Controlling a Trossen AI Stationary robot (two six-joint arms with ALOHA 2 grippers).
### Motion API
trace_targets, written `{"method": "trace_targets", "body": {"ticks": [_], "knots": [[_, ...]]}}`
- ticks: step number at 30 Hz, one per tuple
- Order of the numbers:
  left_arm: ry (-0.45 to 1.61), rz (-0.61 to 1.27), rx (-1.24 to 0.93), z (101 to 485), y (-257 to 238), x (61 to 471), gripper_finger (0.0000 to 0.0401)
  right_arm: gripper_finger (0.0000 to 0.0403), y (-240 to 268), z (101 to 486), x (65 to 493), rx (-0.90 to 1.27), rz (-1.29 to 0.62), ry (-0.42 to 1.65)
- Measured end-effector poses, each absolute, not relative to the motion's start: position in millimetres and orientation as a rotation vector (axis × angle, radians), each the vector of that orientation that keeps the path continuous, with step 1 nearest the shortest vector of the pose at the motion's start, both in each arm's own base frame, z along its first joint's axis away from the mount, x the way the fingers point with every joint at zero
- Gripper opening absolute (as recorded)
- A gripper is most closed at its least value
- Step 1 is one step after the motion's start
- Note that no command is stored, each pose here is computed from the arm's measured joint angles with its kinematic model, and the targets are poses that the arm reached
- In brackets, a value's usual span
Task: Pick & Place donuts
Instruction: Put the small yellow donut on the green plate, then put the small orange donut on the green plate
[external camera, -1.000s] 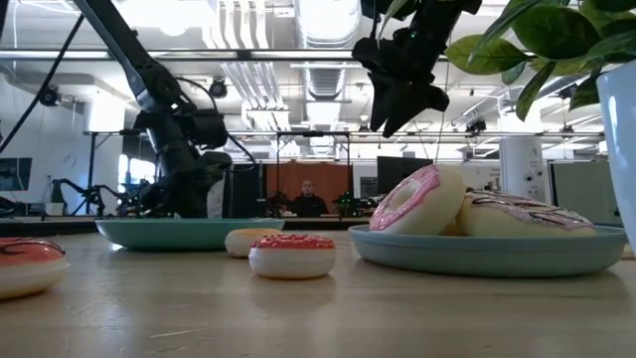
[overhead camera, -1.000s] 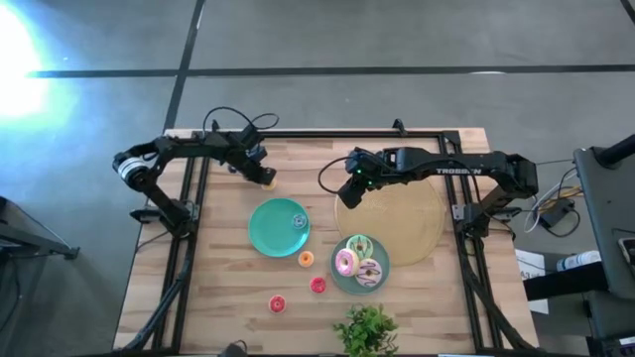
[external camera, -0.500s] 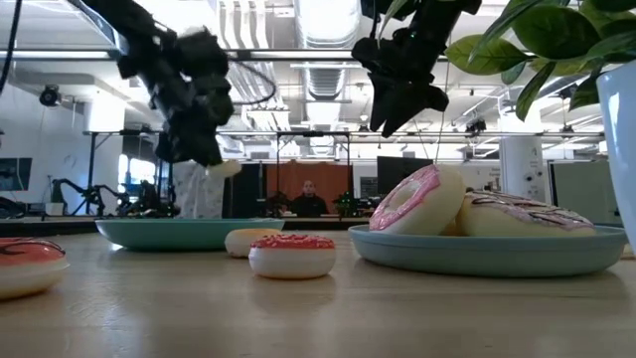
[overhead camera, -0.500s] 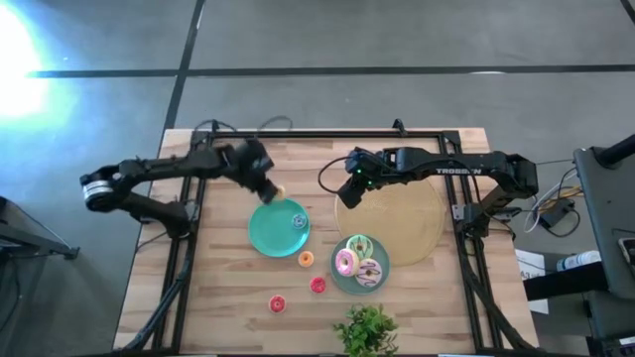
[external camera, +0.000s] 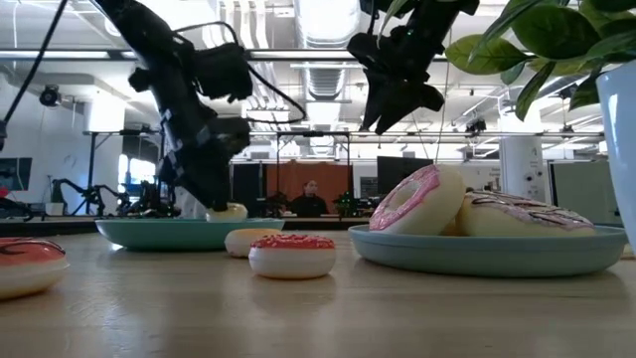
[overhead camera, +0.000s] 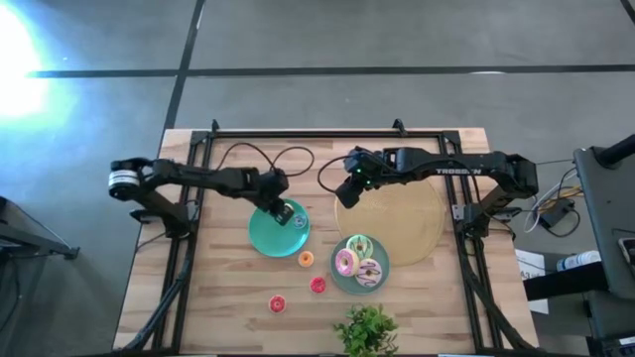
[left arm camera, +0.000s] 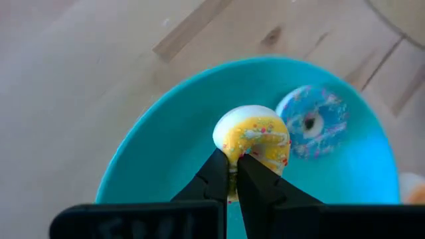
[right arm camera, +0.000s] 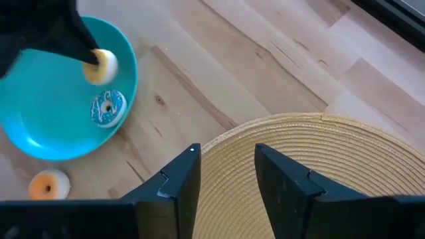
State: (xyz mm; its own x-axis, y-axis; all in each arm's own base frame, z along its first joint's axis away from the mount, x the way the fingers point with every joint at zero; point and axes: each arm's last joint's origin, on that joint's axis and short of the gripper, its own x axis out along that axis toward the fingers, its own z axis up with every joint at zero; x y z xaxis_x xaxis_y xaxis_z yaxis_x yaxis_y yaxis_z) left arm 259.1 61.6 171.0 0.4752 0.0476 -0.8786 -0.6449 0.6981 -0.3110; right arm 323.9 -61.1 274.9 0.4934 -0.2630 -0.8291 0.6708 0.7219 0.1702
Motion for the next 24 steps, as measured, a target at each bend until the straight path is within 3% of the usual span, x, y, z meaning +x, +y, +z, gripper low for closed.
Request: {"method": "trace_targets", "body": {"ticks": [6,18,24], "knots": [[1.024,0.496,-0.727,163.6,62.3,264.7,0.0010,0.0137,-53.0,274.5,325.1,0.512,-0.578,0.893],[0.935,0.512,-0.731,195.5,58.1,250.2,0.0100,0.0139,-44.6,274.1,326.1,0.494,-0.558,0.900],[0.907,0.202,-0.598,221.6,22.6,243.7,0.0105,0.0137,-44.5,274.1,326.0,0.484,-0.554,0.904]]}}
